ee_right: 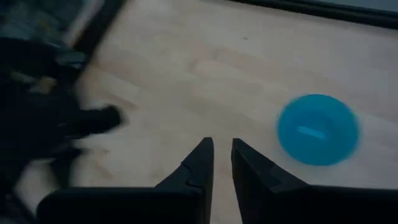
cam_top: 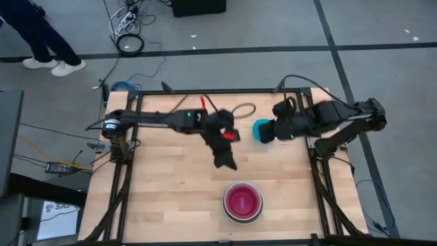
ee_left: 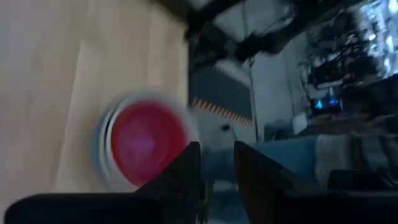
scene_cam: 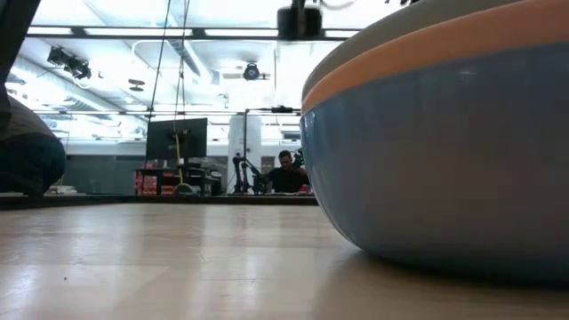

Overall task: Nest bowls inside each other
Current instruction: Stack the blue bowl on top of the violet bowl

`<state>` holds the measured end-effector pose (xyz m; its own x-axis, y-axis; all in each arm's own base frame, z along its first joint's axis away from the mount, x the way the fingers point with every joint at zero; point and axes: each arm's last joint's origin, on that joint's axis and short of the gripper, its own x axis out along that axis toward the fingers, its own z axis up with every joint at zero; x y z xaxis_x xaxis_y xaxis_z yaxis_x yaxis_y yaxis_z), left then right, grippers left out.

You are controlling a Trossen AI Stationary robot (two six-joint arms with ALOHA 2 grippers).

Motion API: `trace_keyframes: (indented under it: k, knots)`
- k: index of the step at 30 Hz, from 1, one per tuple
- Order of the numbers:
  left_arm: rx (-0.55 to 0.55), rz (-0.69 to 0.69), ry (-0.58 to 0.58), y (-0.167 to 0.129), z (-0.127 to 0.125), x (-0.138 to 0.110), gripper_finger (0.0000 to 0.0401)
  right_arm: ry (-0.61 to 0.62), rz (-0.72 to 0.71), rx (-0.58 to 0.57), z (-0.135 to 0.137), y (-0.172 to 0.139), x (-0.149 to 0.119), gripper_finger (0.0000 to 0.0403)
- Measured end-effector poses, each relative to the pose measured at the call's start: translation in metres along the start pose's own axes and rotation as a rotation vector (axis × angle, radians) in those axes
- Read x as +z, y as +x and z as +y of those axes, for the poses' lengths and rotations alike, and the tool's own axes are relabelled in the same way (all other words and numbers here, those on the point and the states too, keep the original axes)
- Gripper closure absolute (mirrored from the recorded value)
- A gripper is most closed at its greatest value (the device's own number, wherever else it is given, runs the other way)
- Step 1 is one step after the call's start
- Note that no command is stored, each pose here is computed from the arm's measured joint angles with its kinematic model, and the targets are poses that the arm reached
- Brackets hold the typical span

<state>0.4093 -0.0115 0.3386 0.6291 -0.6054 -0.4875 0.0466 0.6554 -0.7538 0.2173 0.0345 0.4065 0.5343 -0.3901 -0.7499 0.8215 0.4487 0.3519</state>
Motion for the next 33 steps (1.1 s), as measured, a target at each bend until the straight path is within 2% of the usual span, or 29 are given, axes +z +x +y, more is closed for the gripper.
trace_keyframes:
  k: [7,11,16,23,28,33]
  knots:
    - [-0.034,-0.209,0.133,-0.056,-0.053,0.036,0.0295,-0.038,0.148,-0.082,-0.019,0.034,0.041,0.0360]
    - [-0.013,-0.321,0.177,-0.083,-0.072,0.048,0.0295,-0.130,0.283,-0.157,-0.021,0.074,0.054,0.0360]
    - [0.062,-0.395,0.199,-0.114,-0.087,0.051,0.0295,-0.287,0.403,-0.255,-0.017,0.132,0.059,0.0352]
    - [0.280,-0.353,0.180,-0.136,-0.092,0.037,0.0295,-0.397,0.596,-0.298,-0.019,0.196,0.054,0.0302]
    - [0.414,-0.272,0.132,-0.140,-0.084,0.023,0.0295,-0.429,0.678,-0.320,-0.020,0.218,0.047,0.0262]
    - [0.498,-0.242,0.126,-0.144,-0.082,0.016,0.0295,-0.451,0.744,-0.358,-0.023,0.231,0.040,0.0244]
